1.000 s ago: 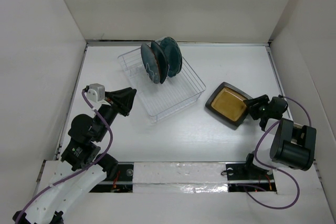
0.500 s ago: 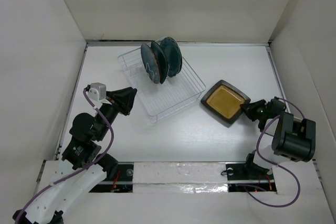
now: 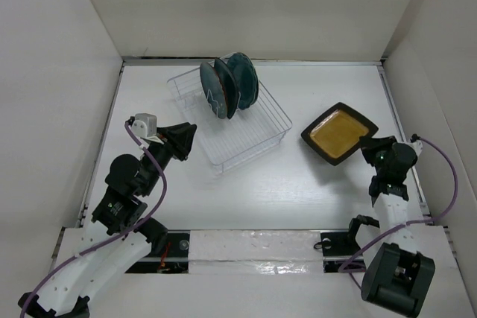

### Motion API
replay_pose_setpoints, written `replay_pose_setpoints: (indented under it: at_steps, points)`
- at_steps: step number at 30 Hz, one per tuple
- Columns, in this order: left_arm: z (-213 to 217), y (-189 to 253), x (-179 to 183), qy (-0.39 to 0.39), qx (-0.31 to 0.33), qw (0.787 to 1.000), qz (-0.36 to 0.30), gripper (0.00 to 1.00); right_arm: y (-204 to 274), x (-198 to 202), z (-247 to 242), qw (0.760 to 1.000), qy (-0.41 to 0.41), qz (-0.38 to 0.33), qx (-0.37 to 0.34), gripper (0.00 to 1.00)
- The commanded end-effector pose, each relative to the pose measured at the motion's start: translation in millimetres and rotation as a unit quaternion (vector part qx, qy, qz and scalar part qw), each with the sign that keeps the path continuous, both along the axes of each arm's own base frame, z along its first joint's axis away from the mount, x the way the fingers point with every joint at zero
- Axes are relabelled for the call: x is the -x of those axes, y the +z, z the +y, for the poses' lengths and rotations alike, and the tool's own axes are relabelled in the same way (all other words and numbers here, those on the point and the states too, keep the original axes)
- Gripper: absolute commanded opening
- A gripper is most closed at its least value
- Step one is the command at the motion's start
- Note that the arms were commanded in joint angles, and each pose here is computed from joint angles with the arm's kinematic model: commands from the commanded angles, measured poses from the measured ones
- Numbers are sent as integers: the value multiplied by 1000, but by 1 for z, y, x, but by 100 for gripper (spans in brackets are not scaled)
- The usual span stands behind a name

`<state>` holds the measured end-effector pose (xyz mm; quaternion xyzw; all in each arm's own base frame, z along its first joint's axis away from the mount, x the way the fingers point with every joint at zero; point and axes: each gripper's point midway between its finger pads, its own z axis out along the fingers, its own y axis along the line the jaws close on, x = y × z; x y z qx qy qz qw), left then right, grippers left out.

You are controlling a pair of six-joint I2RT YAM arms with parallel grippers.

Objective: Load the plates into the dish rack

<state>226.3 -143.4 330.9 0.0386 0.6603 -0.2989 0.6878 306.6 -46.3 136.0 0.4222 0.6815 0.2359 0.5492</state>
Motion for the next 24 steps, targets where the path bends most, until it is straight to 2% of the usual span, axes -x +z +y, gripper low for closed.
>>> replay_pose_setpoints:
  at_steps: [1, 7, 8, 10, 12, 14, 17, 18, 19, 21, 22, 24]
  points:
    - [5, 14, -2, 13, 9, 1000, -24, 21, 86, -12, 0, 995, 3, -98, 30, 0]
    - [5, 15, -1, 13, 10, 1000, -27, 21, 173, -10, 6, 981, 16, -184, 62, 0]
    - [5, 15, -2, 14, 9, 1000, -27, 21, 200, -7, 8, 975, 21, -209, 78, 0]
    - [4, 14, -2, 11, 7, 1000, -25, 21, 226, -5, 20, 967, 46, -235, 90, 0]
    - [3, 15, -1, 7, 8, 1000, -26, 21, 259, -5, 40, 955, 83, -264, 107, 0]
    - [3, 17, 0, 4, 10, 999, -30, 21, 273, -10, 66, 948, 125, -276, 100, 0]
    - [3, 15, 0, 5, 9, 1000, -26, 21, 306, -10, 94, 931, 150, -316, 101, 0]
    - [2, 15, 1, 3, 9, 1000, -26, 21, 305, -16, 120, 927, 182, -316, 91, 0]
    - [4, 16, 2, 3, 11, 1000, -28, 21, 311, -20, 126, 926, 174, -320, 96, 0]
    - [5, 18, 4, 5, 16, 999, -34, 21, 332, -18, 165, 910, 216, -343, 84, 0]
    - [8, 21, 5, 10, 20, 999, -38, 21, 326, -34, 179, 913, 222, -331, 86, 0]
    - [9, 21, 5, 11, 19, 999, -38, 21, 352, -32, 217, 894, 261, -354, 84, 0]
